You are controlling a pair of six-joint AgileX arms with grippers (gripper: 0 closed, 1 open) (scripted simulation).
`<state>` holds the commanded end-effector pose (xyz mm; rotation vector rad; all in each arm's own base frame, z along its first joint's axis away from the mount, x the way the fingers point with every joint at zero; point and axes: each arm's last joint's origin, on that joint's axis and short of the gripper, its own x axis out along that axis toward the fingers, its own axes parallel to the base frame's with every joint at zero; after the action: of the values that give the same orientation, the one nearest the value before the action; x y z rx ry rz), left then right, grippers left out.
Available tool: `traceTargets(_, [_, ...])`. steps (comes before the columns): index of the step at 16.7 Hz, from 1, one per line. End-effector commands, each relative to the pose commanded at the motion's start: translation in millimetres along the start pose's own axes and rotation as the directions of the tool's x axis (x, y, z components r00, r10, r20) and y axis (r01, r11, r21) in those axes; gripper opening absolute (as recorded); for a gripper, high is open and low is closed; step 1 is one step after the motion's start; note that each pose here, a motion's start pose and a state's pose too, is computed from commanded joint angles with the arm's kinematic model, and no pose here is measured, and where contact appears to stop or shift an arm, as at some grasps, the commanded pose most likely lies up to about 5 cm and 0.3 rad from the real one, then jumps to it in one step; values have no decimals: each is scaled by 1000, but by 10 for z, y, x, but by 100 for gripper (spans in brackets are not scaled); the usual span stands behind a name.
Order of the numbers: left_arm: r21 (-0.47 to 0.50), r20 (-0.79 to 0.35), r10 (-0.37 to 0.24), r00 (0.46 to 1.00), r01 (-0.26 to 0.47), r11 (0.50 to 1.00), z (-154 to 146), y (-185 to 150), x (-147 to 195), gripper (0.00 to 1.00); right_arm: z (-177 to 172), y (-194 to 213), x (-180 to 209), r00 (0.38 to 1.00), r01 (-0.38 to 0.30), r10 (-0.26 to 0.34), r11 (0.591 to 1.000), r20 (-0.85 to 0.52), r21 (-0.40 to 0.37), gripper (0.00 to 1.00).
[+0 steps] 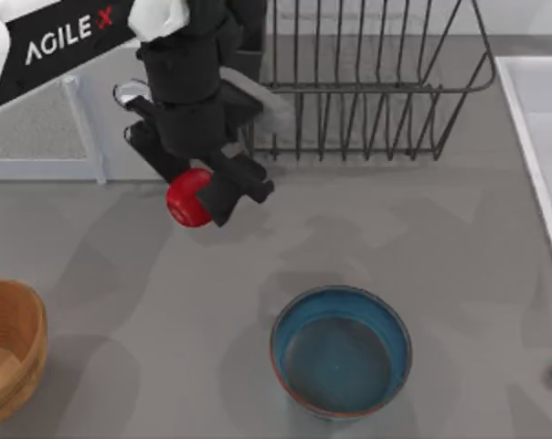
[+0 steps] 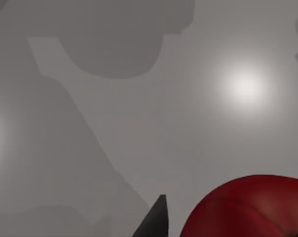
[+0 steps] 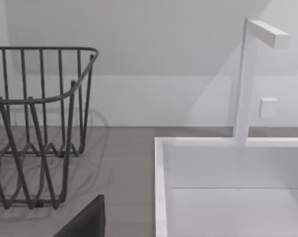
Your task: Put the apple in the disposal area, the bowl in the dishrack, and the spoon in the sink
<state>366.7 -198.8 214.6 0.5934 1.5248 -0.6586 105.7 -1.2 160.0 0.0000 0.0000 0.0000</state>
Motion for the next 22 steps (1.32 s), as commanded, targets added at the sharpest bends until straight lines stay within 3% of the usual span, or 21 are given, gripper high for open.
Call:
traceTargets(4, [-171, -61, 63, 996, -73, 983, -384, 120, -157, 0, 0, 0, 0, 1000, 0, 0, 1000, 0, 0, 100])
traceTargets(8, [-340, -126, 125, 984, -161, 927, -849, 128, -311, 0, 0, 0, 0, 1000, 0, 0, 1000, 0, 0, 100])
traceTargets(11, [-468, -172, 156, 973, -220, 856, -1211, 130, -382, 0, 0, 0, 0, 1000, 0, 0, 1000, 0, 0, 100])
traceTargets(14, [-592, -239, 204, 949, -309, 744, -1642, 86, -421, 0, 0, 0, 0, 1000, 0, 0, 1000, 0, 0, 100])
traceTargets(17, [-650, -295, 224, 929, -367, 666, -1897, 84, -424, 0, 0, 0, 0, 1000, 0, 0, 1000, 0, 0, 100])
traceTargets(22, [-651, -297, 227, 928, -370, 663, -1904, 81, -423, 0, 0, 0, 0, 1000, 0, 0, 1000, 0, 0, 100])
